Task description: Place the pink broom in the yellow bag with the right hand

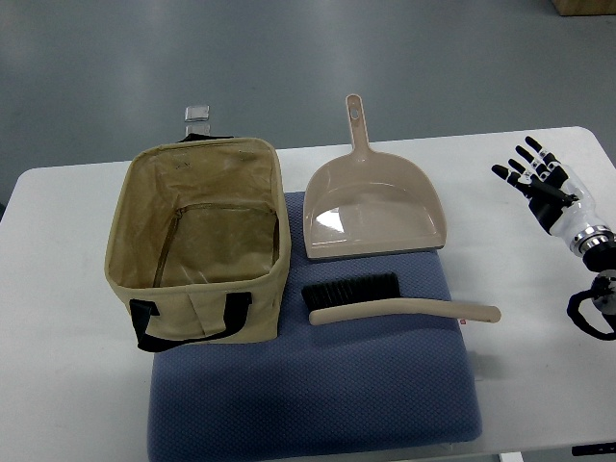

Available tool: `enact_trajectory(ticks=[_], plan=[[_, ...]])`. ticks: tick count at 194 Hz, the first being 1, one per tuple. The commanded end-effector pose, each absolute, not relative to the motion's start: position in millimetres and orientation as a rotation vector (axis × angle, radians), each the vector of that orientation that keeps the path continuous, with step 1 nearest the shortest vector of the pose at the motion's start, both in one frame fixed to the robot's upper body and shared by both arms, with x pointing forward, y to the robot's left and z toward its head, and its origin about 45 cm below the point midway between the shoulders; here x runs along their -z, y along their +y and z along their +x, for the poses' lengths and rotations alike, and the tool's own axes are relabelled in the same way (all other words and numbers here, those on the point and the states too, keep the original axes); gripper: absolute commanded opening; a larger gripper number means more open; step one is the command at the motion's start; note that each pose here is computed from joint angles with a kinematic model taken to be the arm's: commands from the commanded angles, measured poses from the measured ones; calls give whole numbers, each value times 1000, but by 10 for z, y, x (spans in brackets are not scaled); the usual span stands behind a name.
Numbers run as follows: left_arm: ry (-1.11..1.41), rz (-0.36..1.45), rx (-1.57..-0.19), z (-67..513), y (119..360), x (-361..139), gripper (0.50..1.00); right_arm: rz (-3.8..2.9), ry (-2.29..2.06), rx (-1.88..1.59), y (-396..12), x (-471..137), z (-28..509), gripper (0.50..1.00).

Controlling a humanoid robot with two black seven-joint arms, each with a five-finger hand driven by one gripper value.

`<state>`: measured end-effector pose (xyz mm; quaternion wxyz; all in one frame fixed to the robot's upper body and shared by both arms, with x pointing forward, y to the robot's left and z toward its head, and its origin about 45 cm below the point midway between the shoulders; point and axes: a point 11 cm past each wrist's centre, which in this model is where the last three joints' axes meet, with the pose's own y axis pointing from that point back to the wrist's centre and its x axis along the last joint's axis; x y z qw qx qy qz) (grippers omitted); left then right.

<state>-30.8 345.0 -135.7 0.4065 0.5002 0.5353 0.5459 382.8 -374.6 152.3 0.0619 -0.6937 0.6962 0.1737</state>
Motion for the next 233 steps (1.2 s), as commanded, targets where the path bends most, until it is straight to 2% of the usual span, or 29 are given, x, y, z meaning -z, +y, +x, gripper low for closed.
enact_trajectory(ticks=[1,233], plan=[[1351,1262,-1377,-315,3451,1357,1000,-2097,2102,-528,-3738,-1521,3828,979],[1346,1257,-1377,-315,3438,1359,1000,-2126,2040,-487,-3665,-1658,3925,979]])
